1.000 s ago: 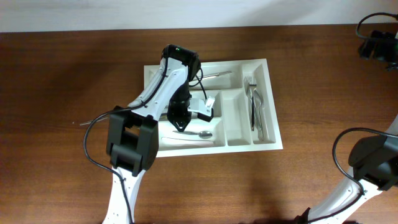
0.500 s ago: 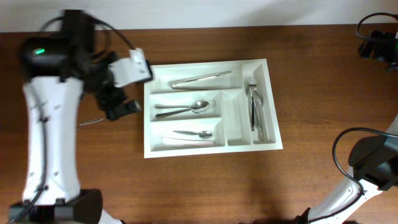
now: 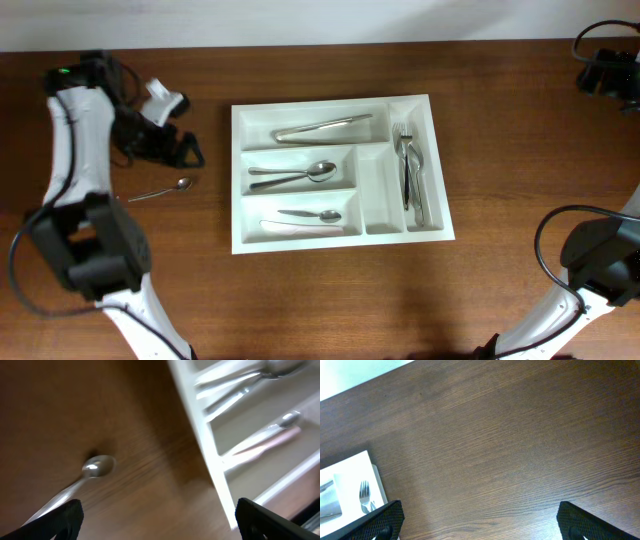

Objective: Pack container

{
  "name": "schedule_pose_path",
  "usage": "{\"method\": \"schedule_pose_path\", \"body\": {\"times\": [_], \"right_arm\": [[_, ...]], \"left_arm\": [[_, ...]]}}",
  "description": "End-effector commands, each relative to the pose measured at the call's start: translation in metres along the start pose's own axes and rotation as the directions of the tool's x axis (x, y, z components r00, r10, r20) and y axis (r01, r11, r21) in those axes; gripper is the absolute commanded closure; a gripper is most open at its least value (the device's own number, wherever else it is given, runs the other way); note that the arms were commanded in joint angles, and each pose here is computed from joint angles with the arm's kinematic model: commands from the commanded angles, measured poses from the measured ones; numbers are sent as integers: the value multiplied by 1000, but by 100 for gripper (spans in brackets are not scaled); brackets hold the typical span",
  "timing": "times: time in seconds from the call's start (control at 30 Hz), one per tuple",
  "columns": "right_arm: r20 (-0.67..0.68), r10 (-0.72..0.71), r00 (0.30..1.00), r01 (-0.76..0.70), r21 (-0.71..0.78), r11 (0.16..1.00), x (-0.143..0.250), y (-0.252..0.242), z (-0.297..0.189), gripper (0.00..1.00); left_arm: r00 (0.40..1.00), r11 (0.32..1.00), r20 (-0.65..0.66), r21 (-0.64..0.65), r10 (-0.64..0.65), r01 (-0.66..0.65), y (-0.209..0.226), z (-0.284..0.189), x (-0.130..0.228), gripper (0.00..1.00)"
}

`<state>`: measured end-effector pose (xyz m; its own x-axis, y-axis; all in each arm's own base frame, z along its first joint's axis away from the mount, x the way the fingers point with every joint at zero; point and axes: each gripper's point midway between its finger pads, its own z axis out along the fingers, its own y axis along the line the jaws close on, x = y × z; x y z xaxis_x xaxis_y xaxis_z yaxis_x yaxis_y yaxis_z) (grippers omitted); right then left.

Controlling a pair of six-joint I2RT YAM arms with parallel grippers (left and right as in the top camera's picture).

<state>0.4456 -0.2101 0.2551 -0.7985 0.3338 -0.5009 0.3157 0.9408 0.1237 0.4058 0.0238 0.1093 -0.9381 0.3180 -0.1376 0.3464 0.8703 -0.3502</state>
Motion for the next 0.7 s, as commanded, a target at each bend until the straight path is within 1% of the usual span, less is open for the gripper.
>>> {"method": "schedule_pose_path", "body": {"times": [0.0,0.03,0.1,0.17,0.2,0.23,0.33,0.47,0.67], "right_arm": [[3,9,1000,-9,6,1000,0,-1,-2,1],[3,9,1000,-9,7,1000,0,-1,-2,1],[3,9,1000,-9,6,1000,0,-1,-2,1],[3,9,1000,-9,6,1000,0,-1,-2,1],[3,9,1000,-9,6,1000,0,-1,-2,1],[3,9,1000,-9,6,1000,0,-1,-2,1],[3,9,1000,-9,6,1000,0,-1,-2,1],[3,9,1000,-9,6,1000,0,-1,-2,1],[3,9,1000,-9,6,1000,0,-1,-2,1]], "left_arm": [[975,981,-104,-17,-196,195,13,42,6,0],[968,976,-133,-62,-214,208,21,49,10,1],[954,964,-181,-161,-240,212,35,62,16,4],[952,958,-201,-218,-230,186,44,70,16,8],[954,956,-203,-236,-222,172,46,73,14,10],[956,954,-202,-254,-214,160,49,75,12,17],[963,946,-195,-298,-188,124,52,81,4,21],[962,943,-216,-320,-166,91,47,83,3,33],[945,891,-283,-453,-166,20,64,82,15,36]]}}
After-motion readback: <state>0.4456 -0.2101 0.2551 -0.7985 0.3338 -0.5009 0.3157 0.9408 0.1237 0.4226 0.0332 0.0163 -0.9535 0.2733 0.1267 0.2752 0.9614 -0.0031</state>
